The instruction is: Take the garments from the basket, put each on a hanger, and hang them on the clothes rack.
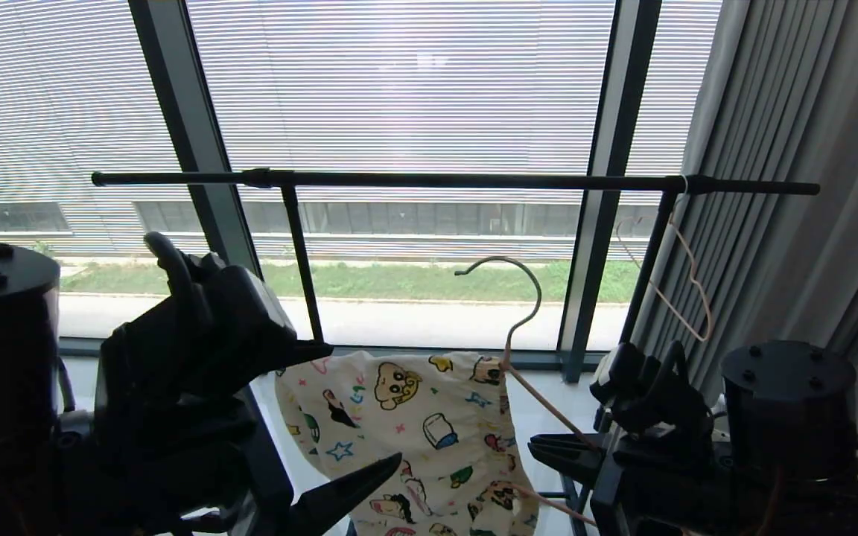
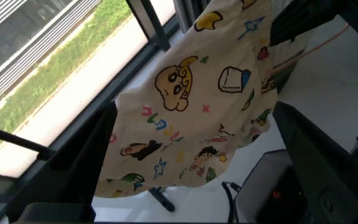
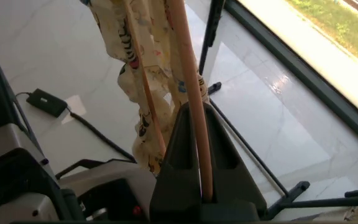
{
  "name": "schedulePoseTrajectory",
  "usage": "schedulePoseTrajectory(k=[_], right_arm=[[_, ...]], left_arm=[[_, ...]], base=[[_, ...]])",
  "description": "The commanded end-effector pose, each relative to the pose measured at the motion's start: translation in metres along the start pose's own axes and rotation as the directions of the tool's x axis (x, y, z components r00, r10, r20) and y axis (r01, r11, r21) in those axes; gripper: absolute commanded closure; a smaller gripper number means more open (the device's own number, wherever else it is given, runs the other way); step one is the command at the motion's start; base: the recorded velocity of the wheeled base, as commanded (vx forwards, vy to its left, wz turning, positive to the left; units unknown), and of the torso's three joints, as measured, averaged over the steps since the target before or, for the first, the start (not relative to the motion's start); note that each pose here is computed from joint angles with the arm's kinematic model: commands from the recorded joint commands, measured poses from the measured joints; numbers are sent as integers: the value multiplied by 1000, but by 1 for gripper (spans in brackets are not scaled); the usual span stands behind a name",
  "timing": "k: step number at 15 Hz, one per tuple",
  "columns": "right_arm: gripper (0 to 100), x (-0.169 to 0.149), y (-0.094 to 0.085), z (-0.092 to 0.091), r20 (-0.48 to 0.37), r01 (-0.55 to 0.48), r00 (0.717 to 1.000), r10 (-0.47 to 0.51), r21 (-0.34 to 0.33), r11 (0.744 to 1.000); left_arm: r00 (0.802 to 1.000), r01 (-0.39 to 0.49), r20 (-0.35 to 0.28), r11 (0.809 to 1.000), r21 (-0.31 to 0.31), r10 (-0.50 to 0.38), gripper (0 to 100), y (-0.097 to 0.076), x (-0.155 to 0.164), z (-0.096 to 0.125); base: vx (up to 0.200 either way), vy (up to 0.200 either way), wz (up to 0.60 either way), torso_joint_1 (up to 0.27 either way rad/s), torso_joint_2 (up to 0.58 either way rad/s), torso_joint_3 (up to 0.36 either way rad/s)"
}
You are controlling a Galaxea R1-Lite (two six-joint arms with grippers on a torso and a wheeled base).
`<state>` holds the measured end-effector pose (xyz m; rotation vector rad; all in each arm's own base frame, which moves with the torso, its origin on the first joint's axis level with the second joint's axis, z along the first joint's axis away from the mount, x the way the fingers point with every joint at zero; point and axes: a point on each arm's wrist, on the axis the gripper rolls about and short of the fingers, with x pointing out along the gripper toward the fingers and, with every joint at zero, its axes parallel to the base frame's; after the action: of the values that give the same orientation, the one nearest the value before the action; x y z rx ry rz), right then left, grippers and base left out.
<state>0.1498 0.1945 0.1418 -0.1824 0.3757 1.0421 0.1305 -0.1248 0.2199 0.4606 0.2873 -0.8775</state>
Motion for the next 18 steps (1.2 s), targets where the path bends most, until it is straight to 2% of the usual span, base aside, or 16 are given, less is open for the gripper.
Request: schedulePoseTrajectory(k=[1, 3, 5, 7, 9, 13, 15, 18], right_arm=[[100, -20, 4, -16, -25, -57, 998, 55, -56, 997], [100, -22, 5, -23, -45, -101, 994, 97, -95, 990], [100, -21, 6, -24, -53, -113, 993, 108, -102, 988], [100, -20, 7, -24, -52, -119, 992, 114, -114, 986], [100, -20, 9, -24, -54, -128, 991, 122, -144, 981], [100, -16, 23, -12, -16, -176, 984, 176, -183, 967], [100, -16, 24, -10, -13, -182, 983, 183, -187, 965], [100, -17, 28, -9, -7, -190, 981, 192, -194, 963]], left_arm=[[1000, 23, 15, 999, 26, -24, 0, -1, -21, -22], [998, 57, 2, 998, 38, -58, 0, -4, -19, -29], [992, 127, -6, 989, 70, -126, 0, -11, -15, -32], [985, 170, -40, 983, 66, -168, 0, -15, -8, -38], [982, 180, -70, 982, 48, -177, 0, -14, 3, -38], [979, 186, -93, 982, 36, -183, 0, -13, 20, -41], [980, 169, -112, 985, 19, -166, 0, -9, 26, -46], [983, 152, -108, 988, 13, -149, 0, -6, 25, -47]], base=[[0, 0, 0, 0, 0, 0], [0, 0, 0, 0, 0, 0], [0, 0, 0, 0, 0, 0], [0, 0, 0, 0, 0, 0], [0, 0, 0, 0, 0, 0], [0, 0, 0, 0, 0, 0], [0, 0, 0, 0, 0, 0], [0, 0, 0, 0, 0, 0]])
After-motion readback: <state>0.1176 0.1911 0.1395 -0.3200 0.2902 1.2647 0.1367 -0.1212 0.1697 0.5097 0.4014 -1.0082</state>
